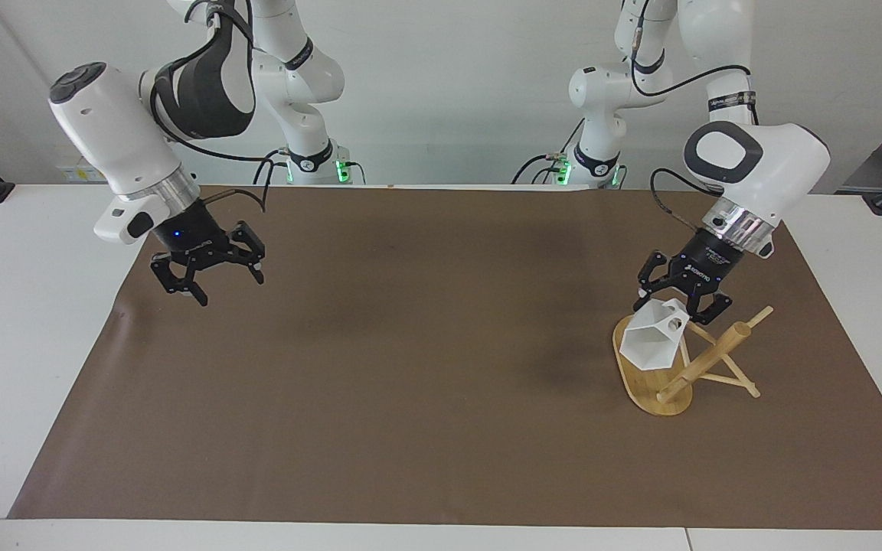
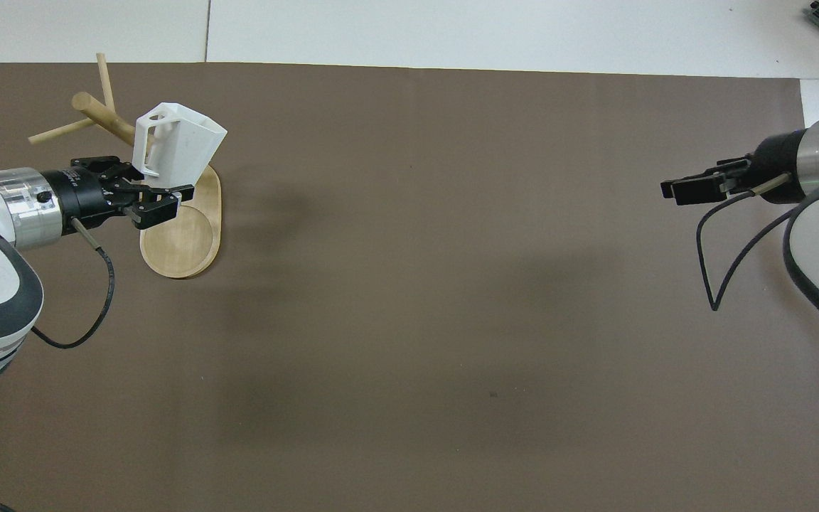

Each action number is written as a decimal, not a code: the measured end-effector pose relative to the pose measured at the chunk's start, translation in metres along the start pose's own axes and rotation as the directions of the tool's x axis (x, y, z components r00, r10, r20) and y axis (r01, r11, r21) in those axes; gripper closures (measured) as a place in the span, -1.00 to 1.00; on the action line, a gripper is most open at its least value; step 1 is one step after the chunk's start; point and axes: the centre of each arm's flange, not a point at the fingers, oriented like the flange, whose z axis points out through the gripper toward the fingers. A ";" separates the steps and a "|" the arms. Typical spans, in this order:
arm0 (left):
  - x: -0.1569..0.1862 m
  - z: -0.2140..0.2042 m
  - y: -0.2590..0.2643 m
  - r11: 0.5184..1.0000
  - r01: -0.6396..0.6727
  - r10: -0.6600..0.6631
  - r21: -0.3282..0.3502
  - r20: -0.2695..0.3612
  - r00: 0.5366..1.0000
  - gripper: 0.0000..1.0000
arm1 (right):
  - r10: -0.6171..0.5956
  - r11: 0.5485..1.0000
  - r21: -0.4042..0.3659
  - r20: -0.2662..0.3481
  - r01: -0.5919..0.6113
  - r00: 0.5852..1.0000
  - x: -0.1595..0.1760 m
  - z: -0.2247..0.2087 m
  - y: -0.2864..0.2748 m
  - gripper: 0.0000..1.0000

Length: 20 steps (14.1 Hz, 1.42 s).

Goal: Hang cup on rack
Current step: 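Hang the cup on a peg while the right gripper withdraws, then open the left gripper and pull it back from the cup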

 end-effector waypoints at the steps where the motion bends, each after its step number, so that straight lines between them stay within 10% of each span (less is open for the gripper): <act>1: 0.002 0.000 0.001 1.000 0.012 -0.012 -0.013 0.003 1.000 -0.37 | -0.033 0.999 -0.016 0.007 0.033 0.999 -0.004 -0.002 0.008 -1.00; 20: 0.006 -0.003 0.010 0.990 0.107 -0.104 -0.089 0.043 0.994 -0.51 | 0.414 0.906 -0.067 -0.063 -0.418 0.908 -0.037 -0.041 0.078 -1.00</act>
